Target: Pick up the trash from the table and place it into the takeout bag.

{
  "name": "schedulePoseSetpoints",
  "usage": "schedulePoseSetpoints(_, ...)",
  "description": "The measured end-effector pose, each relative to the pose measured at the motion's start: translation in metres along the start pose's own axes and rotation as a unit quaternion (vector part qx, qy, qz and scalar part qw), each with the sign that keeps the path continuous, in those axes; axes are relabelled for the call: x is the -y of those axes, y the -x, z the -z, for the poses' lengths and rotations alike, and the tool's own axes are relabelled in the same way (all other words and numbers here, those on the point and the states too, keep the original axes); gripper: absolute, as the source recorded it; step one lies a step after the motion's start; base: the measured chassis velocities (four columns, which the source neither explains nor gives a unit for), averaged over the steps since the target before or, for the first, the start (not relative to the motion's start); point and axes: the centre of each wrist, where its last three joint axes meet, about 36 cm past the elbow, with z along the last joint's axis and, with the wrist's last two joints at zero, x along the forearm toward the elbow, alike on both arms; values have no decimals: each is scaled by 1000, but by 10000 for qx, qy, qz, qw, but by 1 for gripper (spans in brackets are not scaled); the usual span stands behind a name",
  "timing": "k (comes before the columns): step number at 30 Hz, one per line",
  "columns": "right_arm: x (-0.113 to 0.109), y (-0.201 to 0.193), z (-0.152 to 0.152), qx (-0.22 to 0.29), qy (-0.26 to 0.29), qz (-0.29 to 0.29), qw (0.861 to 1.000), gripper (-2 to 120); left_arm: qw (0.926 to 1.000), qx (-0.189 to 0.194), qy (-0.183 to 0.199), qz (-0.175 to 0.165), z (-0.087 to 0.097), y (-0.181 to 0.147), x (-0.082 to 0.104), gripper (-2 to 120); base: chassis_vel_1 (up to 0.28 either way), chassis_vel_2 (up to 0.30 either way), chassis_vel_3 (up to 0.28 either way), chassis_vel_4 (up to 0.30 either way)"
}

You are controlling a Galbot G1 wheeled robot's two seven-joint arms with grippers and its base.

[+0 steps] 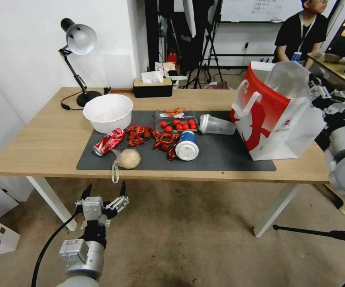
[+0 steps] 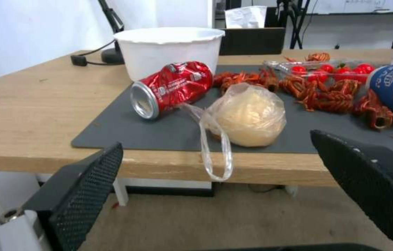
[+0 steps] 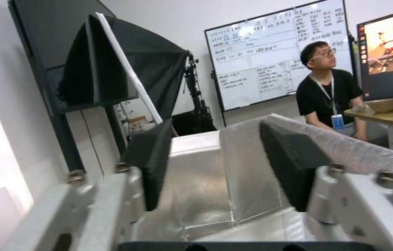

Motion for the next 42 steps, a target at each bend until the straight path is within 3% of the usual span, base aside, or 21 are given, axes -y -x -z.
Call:
schedulePoseSetpoints(12, -28, -31, -12, 176, 210, 697, 9972, 97, 10000, 61, -3, -6, 1, 0, -1, 100, 0, 0, 0, 0)
schedulePoseSetpoints(26, -48, -86, -37, 22, -361, 958, 9947, 100, 10000, 65, 2, -38, -2, 1, -2, 100, 0, 0, 0, 0)
schedulePoseSetpoints(42, -38, -171, -126, -657, -853, 663, 9920, 100, 10000, 23, 25, -93, -11, 8, -5, 100, 0, 0, 0, 0)
